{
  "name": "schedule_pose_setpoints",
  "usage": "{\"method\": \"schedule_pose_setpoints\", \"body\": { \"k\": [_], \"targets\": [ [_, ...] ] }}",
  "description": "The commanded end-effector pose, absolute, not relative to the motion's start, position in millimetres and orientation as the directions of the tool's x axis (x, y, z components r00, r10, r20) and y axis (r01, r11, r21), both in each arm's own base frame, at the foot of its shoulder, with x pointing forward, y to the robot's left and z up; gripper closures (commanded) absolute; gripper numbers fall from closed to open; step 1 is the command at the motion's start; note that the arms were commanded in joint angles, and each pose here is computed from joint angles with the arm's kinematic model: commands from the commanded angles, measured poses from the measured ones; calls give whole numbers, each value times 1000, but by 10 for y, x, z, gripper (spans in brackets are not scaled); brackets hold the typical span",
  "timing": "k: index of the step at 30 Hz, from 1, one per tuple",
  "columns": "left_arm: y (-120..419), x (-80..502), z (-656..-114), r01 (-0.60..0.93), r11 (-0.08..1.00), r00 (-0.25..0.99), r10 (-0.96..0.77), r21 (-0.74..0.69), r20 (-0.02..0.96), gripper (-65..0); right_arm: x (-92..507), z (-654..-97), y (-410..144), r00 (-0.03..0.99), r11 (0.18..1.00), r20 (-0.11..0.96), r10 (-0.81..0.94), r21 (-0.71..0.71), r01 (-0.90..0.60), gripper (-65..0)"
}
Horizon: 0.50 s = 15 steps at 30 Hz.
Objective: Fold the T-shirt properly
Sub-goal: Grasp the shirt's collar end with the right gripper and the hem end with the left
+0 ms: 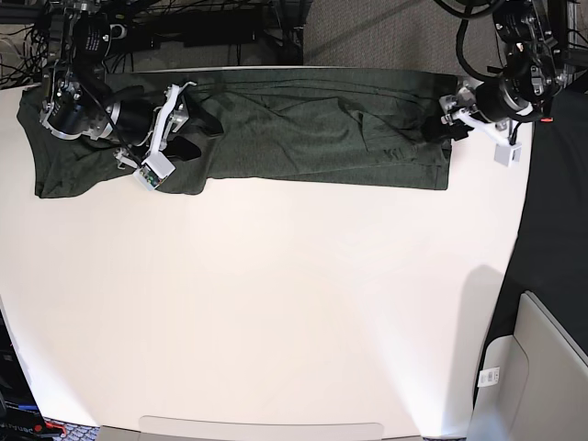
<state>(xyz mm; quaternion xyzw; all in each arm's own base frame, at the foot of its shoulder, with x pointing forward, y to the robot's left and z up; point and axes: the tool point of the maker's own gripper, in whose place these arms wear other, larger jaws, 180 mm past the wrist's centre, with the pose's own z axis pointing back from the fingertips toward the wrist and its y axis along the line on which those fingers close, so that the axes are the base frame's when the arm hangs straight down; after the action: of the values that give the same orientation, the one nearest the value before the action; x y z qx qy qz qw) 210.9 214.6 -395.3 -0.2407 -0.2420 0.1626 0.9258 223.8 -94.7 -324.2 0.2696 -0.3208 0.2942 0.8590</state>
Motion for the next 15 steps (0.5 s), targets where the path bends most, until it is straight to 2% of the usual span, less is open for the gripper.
{"method": "schedule_pose_setpoints", "body": {
  "k": [1, 9, 15],
  "targets": [
    [2174, 2159, -3928, -173, 837, 832, 406, -519, 377, -477, 2288, -3129, -920, 588, 671, 743, 321, 260, -694, -298],
    [2116, 2157, -3967, -173, 828, 840, 407, -533, 359, -477, 2271, -3142, -924, 593, 672, 739, 320, 264, -692, -298],
    [1812, 2106, -4060, -117, 826, 882, 342, -551, 325, -476, 2290, -3128, -924, 588, 672, 743, 320, 260, -694, -298]
  ]
}}
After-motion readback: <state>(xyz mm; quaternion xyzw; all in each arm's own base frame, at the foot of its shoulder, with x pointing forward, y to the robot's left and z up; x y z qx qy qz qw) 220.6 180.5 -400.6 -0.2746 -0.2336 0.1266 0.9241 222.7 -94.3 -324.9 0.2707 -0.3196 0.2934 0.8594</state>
